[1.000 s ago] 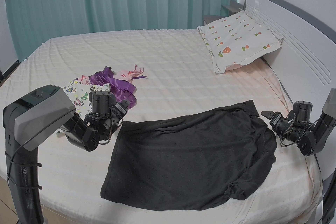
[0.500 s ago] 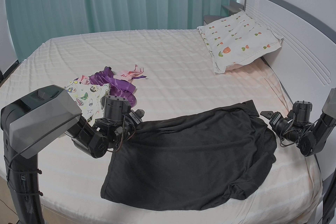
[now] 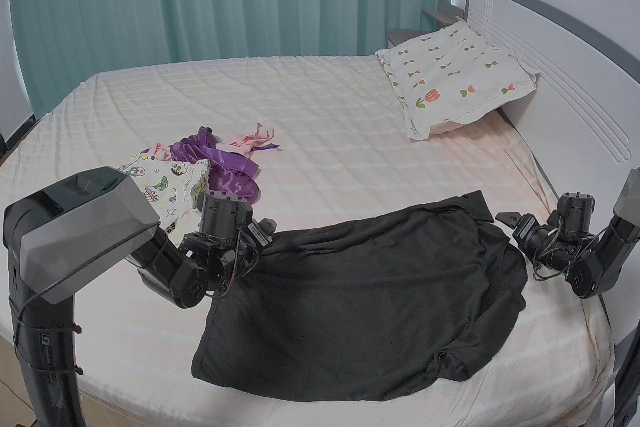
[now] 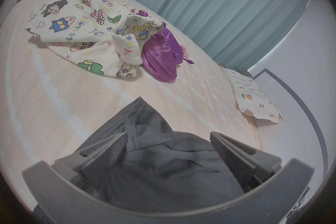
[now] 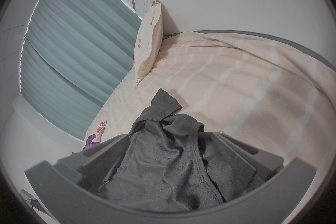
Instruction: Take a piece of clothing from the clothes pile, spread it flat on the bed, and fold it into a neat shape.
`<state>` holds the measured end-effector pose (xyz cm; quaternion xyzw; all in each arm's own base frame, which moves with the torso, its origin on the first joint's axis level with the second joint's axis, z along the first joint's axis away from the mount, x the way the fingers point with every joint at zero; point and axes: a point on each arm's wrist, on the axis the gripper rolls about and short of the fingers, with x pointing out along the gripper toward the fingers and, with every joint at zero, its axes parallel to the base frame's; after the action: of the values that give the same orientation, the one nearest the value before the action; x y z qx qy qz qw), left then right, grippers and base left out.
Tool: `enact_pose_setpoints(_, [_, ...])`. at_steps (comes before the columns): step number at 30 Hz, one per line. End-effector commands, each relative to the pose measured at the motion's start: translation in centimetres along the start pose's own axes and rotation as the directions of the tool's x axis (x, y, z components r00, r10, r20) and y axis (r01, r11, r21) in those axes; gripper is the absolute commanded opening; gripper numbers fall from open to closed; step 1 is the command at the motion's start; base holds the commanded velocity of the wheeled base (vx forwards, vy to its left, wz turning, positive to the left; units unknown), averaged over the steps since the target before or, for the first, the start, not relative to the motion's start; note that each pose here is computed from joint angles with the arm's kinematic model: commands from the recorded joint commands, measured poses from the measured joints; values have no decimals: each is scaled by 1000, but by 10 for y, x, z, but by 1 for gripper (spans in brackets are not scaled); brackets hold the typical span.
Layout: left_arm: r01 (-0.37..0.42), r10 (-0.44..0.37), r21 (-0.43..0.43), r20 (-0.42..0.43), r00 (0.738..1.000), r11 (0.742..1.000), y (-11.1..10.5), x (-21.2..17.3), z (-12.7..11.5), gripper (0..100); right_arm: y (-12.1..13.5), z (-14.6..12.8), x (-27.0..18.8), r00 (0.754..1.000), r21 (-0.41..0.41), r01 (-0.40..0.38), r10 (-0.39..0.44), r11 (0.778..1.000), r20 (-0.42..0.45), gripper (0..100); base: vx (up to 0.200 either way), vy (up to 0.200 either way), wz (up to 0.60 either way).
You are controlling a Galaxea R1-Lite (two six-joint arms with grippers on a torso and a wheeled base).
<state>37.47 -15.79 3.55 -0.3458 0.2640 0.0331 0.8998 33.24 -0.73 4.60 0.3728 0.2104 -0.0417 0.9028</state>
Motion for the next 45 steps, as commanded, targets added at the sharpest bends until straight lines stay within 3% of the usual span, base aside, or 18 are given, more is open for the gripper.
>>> enact_pose_setpoints(1, [17,-17,-3,11,1000,1000,-4,-20,8,100,0,0,0,1000,0,0,0,1000,-1,100,0,0,0])
enact_pose_setpoints(14, [31,-31,7,-45,999,999,-10,-35,-13,100,2,-2,0,1000,-3,-6,6,1000,-5,100,0,0,0])
enact_pose_setpoints(22, [-6,7,13,-64,998,1000,-1,-10,-26,100,2,-2,0,1000,-3,-5,5,1000,-6,100,0,0,0])
enact_pose_setpoints(29, [-19,19,-13,-28,999,1000,4,19,-19,100,2,-2,0,1000,-4,-6,6,1000,-7,100,0,0,0])
enact_pose_setpoints(30, [-23,22,-17,-20,1000,1000,5,23,-16,0,2,-2,0,1000,-4,-6,6,1000,-7,100,0,0,0])
enact_pose_setpoints(38, [-31,33,-46,36,999,998,4,29,5,0,7,3,-3,999,-4,-34,34,999,23,100,0,0,0])
enact_pose_setpoints(41, [-1,14,-84,154,988,996,-8,34,36,0,15,0,-1,997,4,-70,70,998,27,100,0,0,0])
enact_pose_setpoints(45, [28,-7,-100,210,978,995,-16,38,56,0,29,3,7,993,44,-116,115,992,31,100,0,0,0])
